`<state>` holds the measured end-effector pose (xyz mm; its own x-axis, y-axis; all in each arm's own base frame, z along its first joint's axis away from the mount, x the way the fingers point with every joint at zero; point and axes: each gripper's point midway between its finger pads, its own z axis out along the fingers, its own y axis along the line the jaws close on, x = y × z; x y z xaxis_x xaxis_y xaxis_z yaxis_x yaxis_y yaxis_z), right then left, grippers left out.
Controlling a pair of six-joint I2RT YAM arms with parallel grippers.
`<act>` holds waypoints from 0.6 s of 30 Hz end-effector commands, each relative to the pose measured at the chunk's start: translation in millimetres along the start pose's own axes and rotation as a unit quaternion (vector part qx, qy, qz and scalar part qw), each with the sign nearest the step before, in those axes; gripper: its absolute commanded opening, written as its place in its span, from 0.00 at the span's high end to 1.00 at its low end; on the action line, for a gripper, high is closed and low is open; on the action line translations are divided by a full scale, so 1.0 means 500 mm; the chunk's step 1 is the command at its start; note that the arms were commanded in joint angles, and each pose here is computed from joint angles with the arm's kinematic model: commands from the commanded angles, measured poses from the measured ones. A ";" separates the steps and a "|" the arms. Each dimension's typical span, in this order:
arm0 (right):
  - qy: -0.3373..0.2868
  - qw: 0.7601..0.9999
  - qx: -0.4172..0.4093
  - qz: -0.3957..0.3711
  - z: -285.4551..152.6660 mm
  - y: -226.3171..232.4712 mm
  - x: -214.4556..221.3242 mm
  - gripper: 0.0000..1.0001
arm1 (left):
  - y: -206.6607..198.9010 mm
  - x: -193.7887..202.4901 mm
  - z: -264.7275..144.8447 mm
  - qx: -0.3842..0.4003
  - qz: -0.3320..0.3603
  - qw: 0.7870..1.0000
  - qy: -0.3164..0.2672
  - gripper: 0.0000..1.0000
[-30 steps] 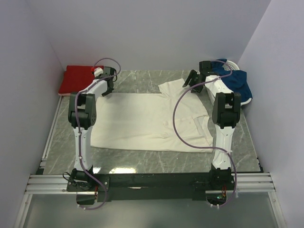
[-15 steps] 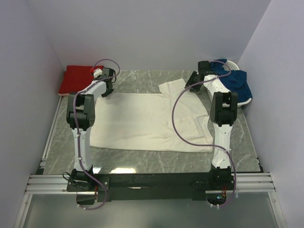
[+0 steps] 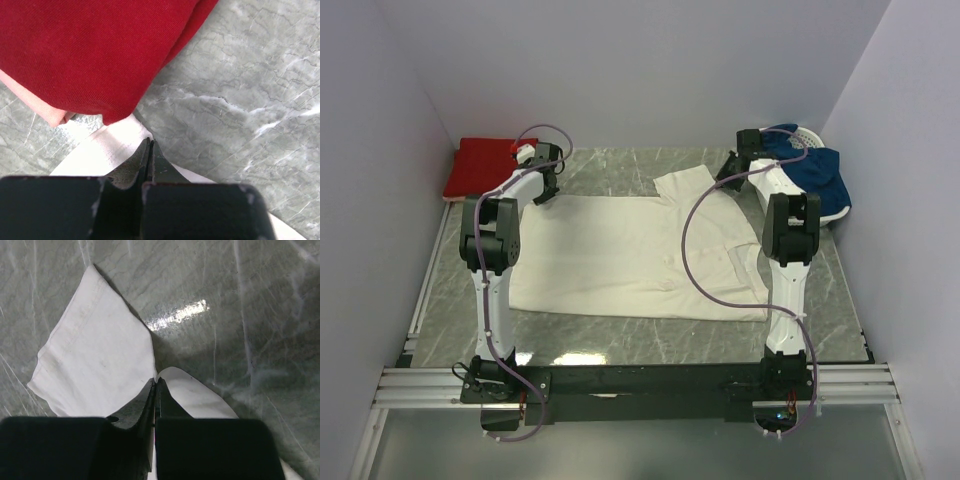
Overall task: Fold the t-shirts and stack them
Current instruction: Fold the tshirt
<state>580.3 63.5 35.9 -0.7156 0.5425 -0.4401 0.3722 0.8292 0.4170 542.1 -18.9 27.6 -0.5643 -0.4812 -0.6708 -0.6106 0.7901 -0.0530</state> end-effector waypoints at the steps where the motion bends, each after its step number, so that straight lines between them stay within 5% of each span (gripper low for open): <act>1: -0.055 0.998 -0.023 -0.009 -0.062 0.041 -0.062 1.00 | -0.009 -0.006 -0.036 0.019 0.003 1.000 0.013 0.99; 18: -0.105 0.993 -0.043 -0.017 -0.203 0.039 -0.064 1.00 | -0.001 -0.067 -0.097 0.035 -0.012 0.999 -0.025 1.00</act>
<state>547.7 59.1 93.9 -0.6624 0.5364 -0.5230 0.3273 0.8352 0.4420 530.3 -22.8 51.0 -0.5652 -0.4865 -0.6663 -0.5929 0.8011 -0.0819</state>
